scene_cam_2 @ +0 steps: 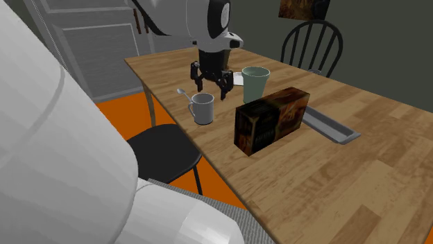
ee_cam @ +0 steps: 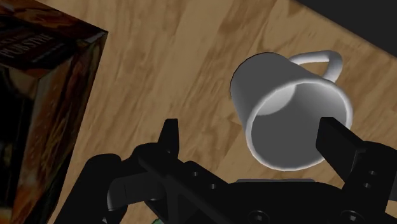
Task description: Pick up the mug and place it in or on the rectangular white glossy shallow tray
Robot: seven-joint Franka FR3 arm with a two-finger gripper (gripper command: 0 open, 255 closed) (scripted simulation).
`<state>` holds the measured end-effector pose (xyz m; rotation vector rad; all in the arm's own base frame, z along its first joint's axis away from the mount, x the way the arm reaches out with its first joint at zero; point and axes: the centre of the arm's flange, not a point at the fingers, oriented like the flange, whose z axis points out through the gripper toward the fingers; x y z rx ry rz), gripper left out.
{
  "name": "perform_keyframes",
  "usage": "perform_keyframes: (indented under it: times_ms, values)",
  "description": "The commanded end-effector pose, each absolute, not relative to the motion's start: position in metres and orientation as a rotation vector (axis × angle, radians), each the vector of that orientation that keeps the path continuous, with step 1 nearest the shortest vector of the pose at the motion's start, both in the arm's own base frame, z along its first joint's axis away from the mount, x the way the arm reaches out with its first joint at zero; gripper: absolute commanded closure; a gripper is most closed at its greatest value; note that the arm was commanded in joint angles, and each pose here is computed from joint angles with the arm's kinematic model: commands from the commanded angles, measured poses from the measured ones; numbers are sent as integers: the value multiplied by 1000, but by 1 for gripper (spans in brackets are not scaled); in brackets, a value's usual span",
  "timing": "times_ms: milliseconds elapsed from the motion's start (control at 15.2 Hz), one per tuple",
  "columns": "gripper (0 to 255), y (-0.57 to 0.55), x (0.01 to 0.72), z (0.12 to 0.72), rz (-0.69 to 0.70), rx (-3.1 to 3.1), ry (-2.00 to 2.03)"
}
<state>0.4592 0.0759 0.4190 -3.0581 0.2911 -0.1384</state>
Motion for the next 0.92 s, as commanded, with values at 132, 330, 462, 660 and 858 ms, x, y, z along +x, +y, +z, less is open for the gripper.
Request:
perform_keyframes:
  times_ms: [132, 330, 462, 660, 858]
  values:
    - [0, 87, 483, 382, -144, -3064, 307]
    - [0, 88, 484, 366, -144, -3064, 307]
    - [0, 88, 485, 355, -144, -3064, 307]
    - [0, 89, 486, 347, -144, -3064, 307]
    - [0, 89, 486, 347, -144, -3064, 307]
